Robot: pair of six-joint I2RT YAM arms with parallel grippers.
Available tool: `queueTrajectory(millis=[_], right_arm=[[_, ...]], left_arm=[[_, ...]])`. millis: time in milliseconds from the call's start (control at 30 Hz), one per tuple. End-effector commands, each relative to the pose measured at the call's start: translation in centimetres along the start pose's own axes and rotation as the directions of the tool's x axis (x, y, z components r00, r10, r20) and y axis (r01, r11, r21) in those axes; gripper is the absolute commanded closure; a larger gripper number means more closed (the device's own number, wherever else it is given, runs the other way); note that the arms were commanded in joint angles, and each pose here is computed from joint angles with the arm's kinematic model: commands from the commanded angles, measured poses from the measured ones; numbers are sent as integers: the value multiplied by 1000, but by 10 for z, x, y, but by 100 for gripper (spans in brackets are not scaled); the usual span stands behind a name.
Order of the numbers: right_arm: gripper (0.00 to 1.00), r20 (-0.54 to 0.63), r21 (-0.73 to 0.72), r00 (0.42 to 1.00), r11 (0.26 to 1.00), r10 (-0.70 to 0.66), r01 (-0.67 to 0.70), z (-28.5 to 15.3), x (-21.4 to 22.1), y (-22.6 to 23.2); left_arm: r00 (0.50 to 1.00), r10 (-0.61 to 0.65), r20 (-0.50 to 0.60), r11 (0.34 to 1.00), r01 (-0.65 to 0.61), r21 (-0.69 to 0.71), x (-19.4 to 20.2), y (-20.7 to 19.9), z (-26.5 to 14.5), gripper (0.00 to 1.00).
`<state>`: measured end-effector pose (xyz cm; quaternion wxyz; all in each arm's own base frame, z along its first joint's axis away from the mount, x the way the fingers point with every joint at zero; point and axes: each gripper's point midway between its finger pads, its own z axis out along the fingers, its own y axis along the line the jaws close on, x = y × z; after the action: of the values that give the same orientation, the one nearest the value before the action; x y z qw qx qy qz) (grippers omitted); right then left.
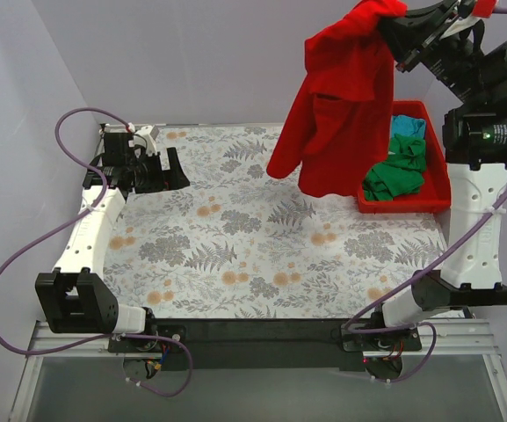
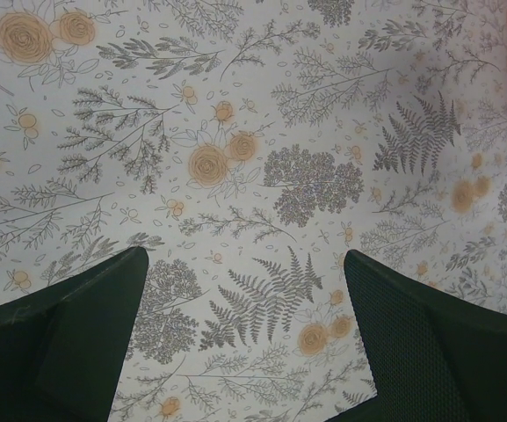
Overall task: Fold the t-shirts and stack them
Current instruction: Move the tshirt to the center of the board, then flatten the tshirt out
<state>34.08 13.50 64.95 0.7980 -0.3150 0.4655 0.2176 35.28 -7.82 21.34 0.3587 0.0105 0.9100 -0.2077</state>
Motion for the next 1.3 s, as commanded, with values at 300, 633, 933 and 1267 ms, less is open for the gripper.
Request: queueTrajectory(millis=[300, 633, 933, 1267], right_arm=[[97, -49, -199, 985, 964, 168, -175, 19, 66, 103], [5, -643, -120, 720, 895, 260, -430, -64, 307, 189], [22, -876, 162, 294, 807, 383, -569, -192, 420, 193], [31, -948, 188, 120, 820, 296, -541, -246, 461, 228]], left_arm=[[999, -2, 39, 1000, 1, 16, -11, -5, -13, 6], [998, 65, 23, 994, -67, 90, 5, -14, -16, 3], [923, 385, -15, 852, -349, 391, 67, -93, 1, 3], [853, 457, -250, 873, -377, 311, 118, -89, 90, 34]])
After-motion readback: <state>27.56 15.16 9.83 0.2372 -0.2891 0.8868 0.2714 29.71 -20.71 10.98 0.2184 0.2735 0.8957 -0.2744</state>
